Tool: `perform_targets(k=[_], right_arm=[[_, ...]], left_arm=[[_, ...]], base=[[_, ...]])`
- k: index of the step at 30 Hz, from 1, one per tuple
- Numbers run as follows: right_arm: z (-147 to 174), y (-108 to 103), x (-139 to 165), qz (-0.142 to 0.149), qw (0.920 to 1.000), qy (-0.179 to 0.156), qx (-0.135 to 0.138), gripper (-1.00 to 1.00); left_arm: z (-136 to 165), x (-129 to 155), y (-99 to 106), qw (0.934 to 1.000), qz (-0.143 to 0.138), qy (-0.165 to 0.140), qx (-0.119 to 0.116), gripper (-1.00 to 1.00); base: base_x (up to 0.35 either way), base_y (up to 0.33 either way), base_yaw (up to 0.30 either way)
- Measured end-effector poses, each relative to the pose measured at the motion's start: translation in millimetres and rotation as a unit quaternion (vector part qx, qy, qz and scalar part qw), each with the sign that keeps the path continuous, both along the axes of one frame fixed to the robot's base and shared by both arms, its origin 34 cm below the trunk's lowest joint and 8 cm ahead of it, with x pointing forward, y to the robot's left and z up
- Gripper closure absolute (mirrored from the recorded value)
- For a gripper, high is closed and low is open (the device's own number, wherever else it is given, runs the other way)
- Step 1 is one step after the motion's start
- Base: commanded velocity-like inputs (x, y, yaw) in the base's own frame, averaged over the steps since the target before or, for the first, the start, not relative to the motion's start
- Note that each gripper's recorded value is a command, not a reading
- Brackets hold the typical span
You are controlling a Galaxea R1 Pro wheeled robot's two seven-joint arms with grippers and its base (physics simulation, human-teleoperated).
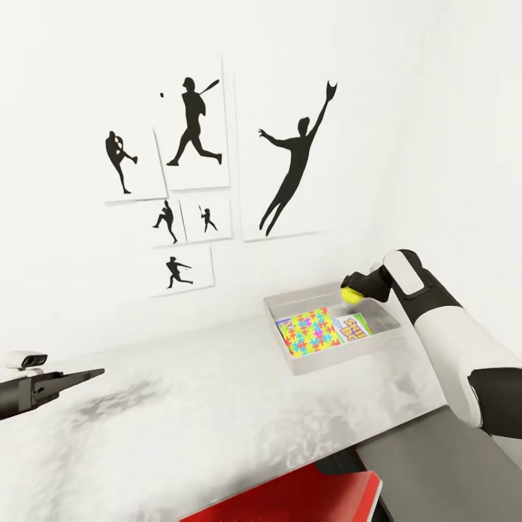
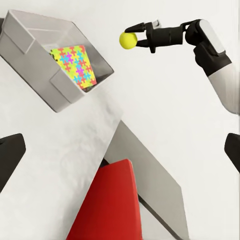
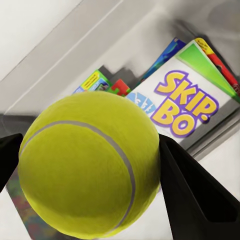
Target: Put all the toys in the child's room - the three board games (two on the bed and one on the table), the two jigsaw puzzles on the table, and the tennis ball on the table - inside the toy box on the table in the child's room.
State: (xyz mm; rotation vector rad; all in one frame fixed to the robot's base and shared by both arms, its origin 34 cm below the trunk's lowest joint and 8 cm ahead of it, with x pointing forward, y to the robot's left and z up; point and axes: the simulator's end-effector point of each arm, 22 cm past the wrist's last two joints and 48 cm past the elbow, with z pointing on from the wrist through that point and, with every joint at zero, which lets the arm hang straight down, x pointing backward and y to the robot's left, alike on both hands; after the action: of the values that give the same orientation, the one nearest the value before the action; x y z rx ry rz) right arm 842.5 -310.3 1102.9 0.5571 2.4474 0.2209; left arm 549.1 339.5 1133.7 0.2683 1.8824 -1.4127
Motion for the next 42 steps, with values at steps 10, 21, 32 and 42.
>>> perform_targets(k=[10, 21, 32, 42], right_arm=[[-12.0, -0.5, 3.4, 0.001, 0.9999, 0.004, -0.014, 1.00], [-25.2, -8.2, 5.8, -0.002, 0.9995, 0.009, -0.030, 1.00], [-63.0, -38.2, 2.5, -0.037, 0.9959, 0.029, -0.077, 1.00], [-76.6, -37.7, 3.0, -0.037, 0.9954, 0.037, -0.080, 1.00]], left_arm=[[7.3, -1.9, -8.2, 0.9994, -0.007, 0.015, -0.031, -1.00], [6.5, 0.0, -7.5, 0.9986, -0.007, 0.020, -0.048, -1.00], [-1.3, 2.5, -7.3, 0.9984, -0.007, 0.029, -0.048, -1.00], [-8.9, 4.5, -8.0, 0.9981, -0.007, 0.037, -0.049, -1.00]], base=[[0.000, 0.000, 0.000], [0.000, 0.000, 0.000], [0.000, 0.000, 0.000], [0.000, 0.000, 0.000]])
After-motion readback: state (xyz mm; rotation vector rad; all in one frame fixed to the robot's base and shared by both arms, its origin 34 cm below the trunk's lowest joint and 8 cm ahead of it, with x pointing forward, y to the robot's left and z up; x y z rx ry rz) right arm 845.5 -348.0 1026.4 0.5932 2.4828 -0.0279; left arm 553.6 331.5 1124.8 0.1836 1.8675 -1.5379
